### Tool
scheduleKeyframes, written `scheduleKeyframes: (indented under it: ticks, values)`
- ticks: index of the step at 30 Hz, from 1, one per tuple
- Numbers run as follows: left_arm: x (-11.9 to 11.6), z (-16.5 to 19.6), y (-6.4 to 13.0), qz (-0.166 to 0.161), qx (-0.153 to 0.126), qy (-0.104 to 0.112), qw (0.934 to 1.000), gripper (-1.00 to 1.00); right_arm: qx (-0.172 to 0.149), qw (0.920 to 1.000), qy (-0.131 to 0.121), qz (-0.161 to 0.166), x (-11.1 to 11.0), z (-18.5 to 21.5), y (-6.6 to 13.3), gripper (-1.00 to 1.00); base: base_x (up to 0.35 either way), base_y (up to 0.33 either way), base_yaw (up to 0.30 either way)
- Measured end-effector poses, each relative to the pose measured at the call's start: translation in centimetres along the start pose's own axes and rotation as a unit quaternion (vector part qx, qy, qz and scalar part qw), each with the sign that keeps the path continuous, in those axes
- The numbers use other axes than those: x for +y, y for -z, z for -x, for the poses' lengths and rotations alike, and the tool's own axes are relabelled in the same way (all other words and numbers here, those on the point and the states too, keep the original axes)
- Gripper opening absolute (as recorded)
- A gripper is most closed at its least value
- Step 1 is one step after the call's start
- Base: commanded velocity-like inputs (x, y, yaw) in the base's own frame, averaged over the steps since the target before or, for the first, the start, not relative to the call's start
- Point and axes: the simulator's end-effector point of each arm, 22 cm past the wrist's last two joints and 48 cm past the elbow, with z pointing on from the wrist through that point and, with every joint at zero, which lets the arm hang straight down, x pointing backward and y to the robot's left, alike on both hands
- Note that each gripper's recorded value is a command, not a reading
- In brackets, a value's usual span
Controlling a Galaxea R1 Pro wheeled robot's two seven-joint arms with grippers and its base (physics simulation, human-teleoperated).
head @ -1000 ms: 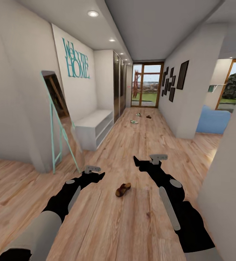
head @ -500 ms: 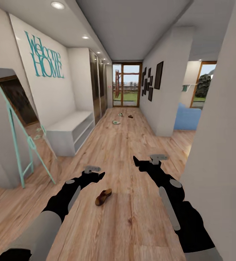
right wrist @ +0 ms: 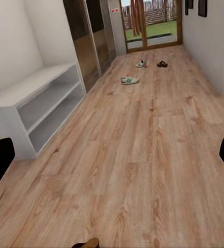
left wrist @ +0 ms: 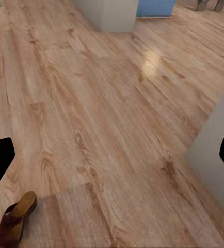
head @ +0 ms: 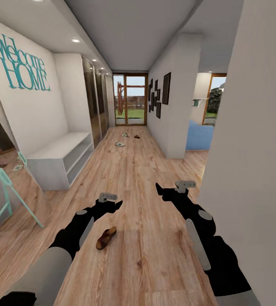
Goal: Pick up the two gym shoes and the two sandals from the corridor floor and place them onto the hallstand (shoe rack) in the corridor, making sure they are on the rack and not on the floor. Arrange them so the two gym shoes are next to each other and the two sandals are next to each other.
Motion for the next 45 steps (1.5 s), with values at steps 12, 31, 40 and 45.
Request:
scheduleKeyframes:
  ticks: [12, 31, 40, 45]
  values:
    - [0.06, 0.27, 0.05, 0.0, -0.003, -0.001, 1.0, 1.0, -0.001, 1.0, 0.0, 0.0, 0.01, 0.1, 0.02, 1.0, 0.326, 0.0, -0.02]
    - [0.07, 0.17, 0.07, 0.0, -0.002, -0.001, 1.0, 1.0, -0.004, 1.0, 0.0, 0.0, -0.04, 0.24, 0.03, 1.0, 0.337, 0.0, 0.0]
    - [0.34, 0.25, 0.13, 0.003, -0.004, 0.005, 1.0, 1.0, -0.004, 1.0, 0.0, 0.0, 0.01, 0.22, 0.02, 1.0, 0.337, 0.0, 0.0]
    - [0.66, 0.35, 0.21, 0.005, -0.007, 0.012, 0.9999, 1.0, -0.004, 1.0, 0.0, 0.0, 0.02, 0.21, 0.02, 1.0, 0.337, 0.0, 0.0]
